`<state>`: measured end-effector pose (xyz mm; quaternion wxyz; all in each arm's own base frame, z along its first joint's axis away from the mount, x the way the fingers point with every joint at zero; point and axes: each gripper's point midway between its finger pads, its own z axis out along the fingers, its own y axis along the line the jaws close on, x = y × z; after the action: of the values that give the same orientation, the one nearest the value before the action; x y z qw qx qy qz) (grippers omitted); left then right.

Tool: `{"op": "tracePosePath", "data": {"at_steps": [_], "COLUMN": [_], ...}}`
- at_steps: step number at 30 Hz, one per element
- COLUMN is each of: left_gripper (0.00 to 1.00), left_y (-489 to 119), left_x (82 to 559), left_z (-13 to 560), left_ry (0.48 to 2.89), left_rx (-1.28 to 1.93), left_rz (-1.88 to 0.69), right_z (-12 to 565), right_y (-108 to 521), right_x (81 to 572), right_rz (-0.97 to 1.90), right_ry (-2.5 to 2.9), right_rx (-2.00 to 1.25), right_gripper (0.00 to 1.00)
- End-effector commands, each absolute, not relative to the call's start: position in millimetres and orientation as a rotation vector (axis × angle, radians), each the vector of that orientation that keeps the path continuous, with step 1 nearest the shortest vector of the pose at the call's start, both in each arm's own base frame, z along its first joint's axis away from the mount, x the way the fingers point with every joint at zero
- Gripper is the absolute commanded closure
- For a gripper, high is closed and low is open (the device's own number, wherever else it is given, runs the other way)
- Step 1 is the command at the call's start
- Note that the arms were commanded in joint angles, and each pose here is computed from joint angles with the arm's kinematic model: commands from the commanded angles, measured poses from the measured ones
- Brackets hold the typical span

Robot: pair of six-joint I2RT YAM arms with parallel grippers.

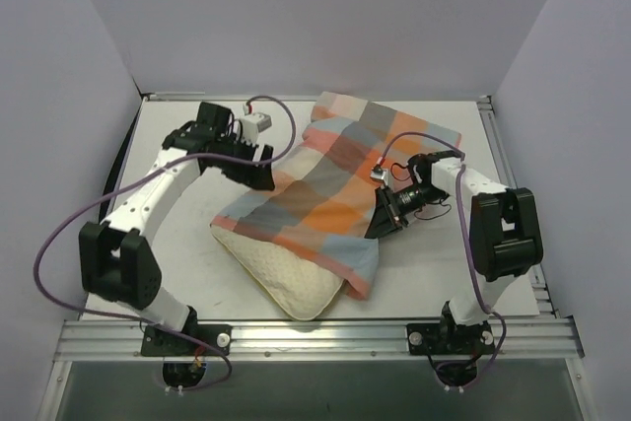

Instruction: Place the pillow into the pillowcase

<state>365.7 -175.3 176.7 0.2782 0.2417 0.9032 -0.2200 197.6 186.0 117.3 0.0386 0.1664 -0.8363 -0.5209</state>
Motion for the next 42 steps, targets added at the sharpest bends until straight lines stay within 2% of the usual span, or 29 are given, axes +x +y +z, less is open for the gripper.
{"op": "tracePosePath", "data": {"at_steps": [1, 7, 11, 13, 14, 15, 16, 17, 19, 21, 23, 24, 25, 28, 31, 32, 34, 37, 42], "left_gripper": [0.15, 0.18, 0.26, 0.32, 0.43, 0.47, 0.49, 0.50, 0.50, 0.46, 0.33, 0.24, 0.20, 0.16, 0.13, 0.13, 0.12, 0.11, 0.11], "left_y": [-193, -207, -238, -260, -270, -275, -277, -286, -279, -272, -263, -254, -244, -205, -190, -184, -176, -163, -148], "left_x": [284, 214, 205, 249, 289, 311, 331, 366, 397, 412, 404, 396, 392, 357, 321, 319, 312, 326, 364], "left_z": [179, 128, 107, 111, 129, 123, 130, 165, 180, 203, 201, 209, 208, 185, 157, 151, 134, 122, 107], "left_ry": [2.463, 2.733, 2.705, 2.558, 2.411, 2.404, 2.360, 2.188, 2.125, 2.058, 2.110, 2.091, 2.106, 2.208, 2.301, 2.308, 2.333, 2.329, 2.358], "left_rx": [0.650, 0.389, 0.345, 0.257, 0.263, 0.210, 0.185, 0.213, 0.117, 0.101, 0.109, 0.166, 0.152, 0.006, -0.057, -0.073, -0.096, -0.130, -0.081], "left_rz": [-0.927, -1.176, -1.306, -1.339, -1.315, -1.309, -1.305, -1.318, -1.298, -1.282, -1.238, -1.187, -1.145, -1.105, -1.106, -1.082, -1.049, -1.012, -0.931], "right_z": [123, 95, 80, 82, 81, 92, 97, 100, 126, 131, 148, 152, 154, 154, 134, 139, 111, 93, 74], "right_y": [189, 204, 230, 244, 249, 256, 258, 257, 261, 256, 254, 250, 245, 211, 165, 158, 150, 158, 199], "right_x": [200, 204, 195, 208, 215, 235, 247, 264, 306, 331, 345, 343, 339, 314, 295, 294, 277, 281, 316], "right_rz": [-1.592, -1.459, -1.410, -1.431, -1.438, -1.463, -1.471, -1.477, -1.532, -1.527, -1.550, -1.554, -1.550, -1.491, -1.401, -1.418, -1.313, -1.327, -1.379], "right_ry": [-2.610, -2.675, -2.679, -2.696, -2.701, -2.740, -2.760, -2.789, -2.879, -2.930, -2.962, -2.964, -2.970, -3.050, -3.183, -3.244, -3.253, -3.299, -3.389], "right_rx": [0.492, 0.449, 0.533, 0.548, 0.559, 0.586, 0.596, 0.586, 0.619, 0.579, 0.565, 0.535, 0.500, 0.330, -0.027, -0.062, -0.181, -0.281, -0.202], "right_gripper": [1.00, 1.00, 1.00, 1.00, 0.99, 0.99, 0.99, 0.99, 0.99, 0.97, 0.72, 0.60, 0.49, 0.44, 0.40, 0.39, 0.35, 0.35, 0.34]}}
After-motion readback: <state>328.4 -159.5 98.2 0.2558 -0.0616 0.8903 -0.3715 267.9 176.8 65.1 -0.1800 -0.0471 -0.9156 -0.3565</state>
